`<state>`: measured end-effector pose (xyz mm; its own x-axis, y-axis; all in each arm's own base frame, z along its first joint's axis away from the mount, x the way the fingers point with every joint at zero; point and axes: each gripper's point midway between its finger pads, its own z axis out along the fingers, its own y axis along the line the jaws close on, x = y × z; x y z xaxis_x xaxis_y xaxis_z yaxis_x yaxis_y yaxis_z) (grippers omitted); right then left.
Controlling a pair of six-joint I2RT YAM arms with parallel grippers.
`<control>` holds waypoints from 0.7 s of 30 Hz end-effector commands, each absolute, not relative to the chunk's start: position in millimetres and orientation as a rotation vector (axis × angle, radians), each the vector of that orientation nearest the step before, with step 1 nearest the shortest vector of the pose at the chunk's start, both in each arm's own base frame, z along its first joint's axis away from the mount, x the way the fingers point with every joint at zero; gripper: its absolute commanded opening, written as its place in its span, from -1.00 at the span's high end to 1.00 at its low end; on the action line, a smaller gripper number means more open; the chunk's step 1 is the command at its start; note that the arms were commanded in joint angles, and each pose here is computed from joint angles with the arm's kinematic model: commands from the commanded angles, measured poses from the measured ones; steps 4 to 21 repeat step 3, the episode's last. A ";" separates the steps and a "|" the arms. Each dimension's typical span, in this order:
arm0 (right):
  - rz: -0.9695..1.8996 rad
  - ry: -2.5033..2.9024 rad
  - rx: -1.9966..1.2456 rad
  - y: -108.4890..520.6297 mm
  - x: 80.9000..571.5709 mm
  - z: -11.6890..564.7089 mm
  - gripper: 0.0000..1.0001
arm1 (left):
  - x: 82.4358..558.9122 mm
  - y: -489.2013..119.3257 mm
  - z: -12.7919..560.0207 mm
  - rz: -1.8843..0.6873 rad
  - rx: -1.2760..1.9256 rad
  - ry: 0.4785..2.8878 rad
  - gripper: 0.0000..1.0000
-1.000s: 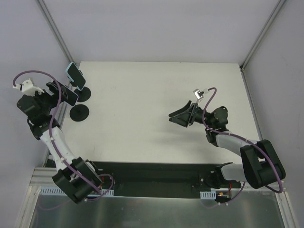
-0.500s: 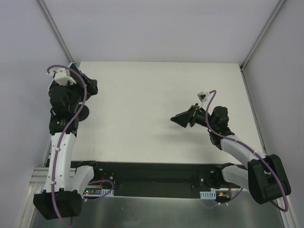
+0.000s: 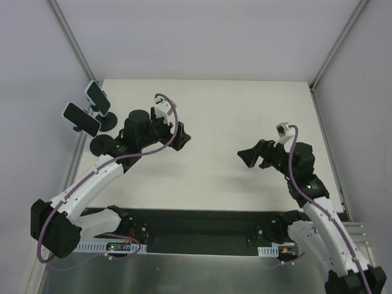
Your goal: Place the phone on the phone stand
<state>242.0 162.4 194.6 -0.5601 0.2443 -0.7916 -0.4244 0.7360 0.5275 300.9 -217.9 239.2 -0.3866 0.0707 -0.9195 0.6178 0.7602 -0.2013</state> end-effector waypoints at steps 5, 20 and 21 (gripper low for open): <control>0.723 1.716 -0.050 118.3 204.4 244.7 -0.93 | 250.6 -248.5 279.0 -0.839 0.732 1.664 -0.89; 0.723 1.716 -0.050 118.3 204.4 244.7 -0.93 | 250.6 -248.5 279.0 -0.839 0.732 1.664 -0.89; 0.723 1.716 -0.050 118.3 204.4 244.7 -0.93 | 250.6 -248.5 279.0 -0.839 0.732 1.664 -0.89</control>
